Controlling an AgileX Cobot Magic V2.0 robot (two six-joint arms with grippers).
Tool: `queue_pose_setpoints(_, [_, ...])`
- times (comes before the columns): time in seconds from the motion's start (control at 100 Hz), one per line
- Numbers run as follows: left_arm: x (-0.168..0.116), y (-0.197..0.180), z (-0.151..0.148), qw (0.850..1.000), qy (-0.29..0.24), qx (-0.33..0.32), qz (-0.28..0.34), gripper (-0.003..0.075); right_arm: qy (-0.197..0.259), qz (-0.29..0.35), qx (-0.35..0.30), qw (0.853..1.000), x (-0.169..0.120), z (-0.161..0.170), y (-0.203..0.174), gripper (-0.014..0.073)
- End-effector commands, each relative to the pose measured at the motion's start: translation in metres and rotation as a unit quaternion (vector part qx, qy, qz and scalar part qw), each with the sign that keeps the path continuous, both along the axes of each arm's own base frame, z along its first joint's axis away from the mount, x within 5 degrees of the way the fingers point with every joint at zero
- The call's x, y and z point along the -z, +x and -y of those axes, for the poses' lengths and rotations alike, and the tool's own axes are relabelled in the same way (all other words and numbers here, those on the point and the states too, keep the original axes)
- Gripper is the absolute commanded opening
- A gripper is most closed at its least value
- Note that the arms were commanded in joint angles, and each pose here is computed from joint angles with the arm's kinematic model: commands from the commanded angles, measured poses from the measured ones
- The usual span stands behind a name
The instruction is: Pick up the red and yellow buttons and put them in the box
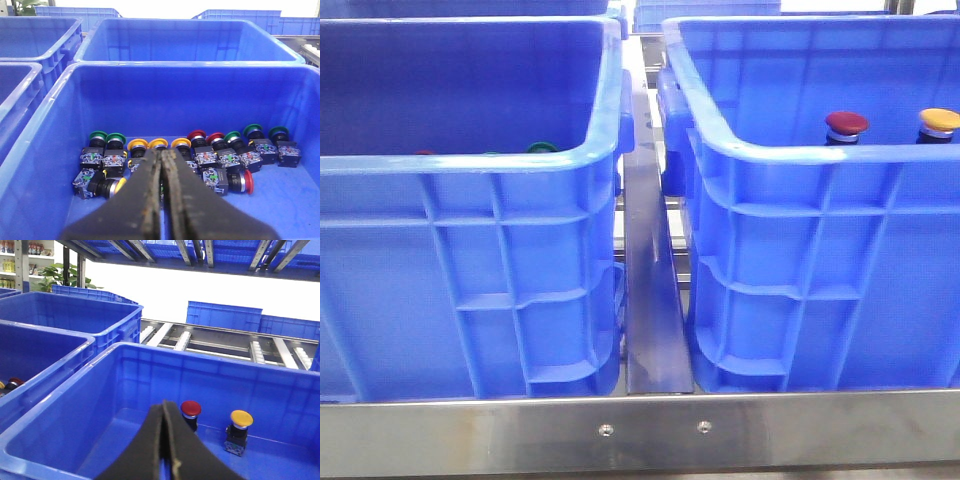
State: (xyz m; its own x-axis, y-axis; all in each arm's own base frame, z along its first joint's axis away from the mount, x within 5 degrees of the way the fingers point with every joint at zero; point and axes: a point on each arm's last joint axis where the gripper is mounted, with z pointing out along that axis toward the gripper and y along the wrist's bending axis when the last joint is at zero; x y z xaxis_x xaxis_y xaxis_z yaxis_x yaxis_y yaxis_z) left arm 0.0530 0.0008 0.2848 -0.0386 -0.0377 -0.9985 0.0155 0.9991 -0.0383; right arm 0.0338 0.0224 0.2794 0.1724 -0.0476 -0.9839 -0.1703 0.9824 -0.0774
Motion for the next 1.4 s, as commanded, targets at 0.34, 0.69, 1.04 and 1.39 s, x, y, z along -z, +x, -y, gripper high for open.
queue_pose_setpoints(0.34, [-0.013, 0.0, 0.001, 0.999, -0.01, 0.006, 0.047, -0.002, 0.014, 0.02, 0.012, 1.0, -0.01, 0.002, -0.002, -0.0068])
queue_pose_setpoints(0.69, [0.035, -0.004, -0.001, 0.997, -0.009, -0.028, 0.075, -0.002, 0.014, 0.02, 0.012, 1.0, -0.01, 0.002, -0.002, -0.0068])
queue_pose_setpoints(1.04, [0.076, 0.001, -0.001, 0.997, -0.014, -0.021, 0.071, -0.002, 0.014, 0.02, 0.011, 1.0, -0.01, 0.002, -0.002, -0.0068])
queue_pose_setpoints(1.39, [0.077, 0.001, 0.0, 0.997, -0.022, -0.016, 0.065, -0.002, 0.015, 0.02, 0.011, 1.0, -0.01, 0.002, -0.002, -0.0068])
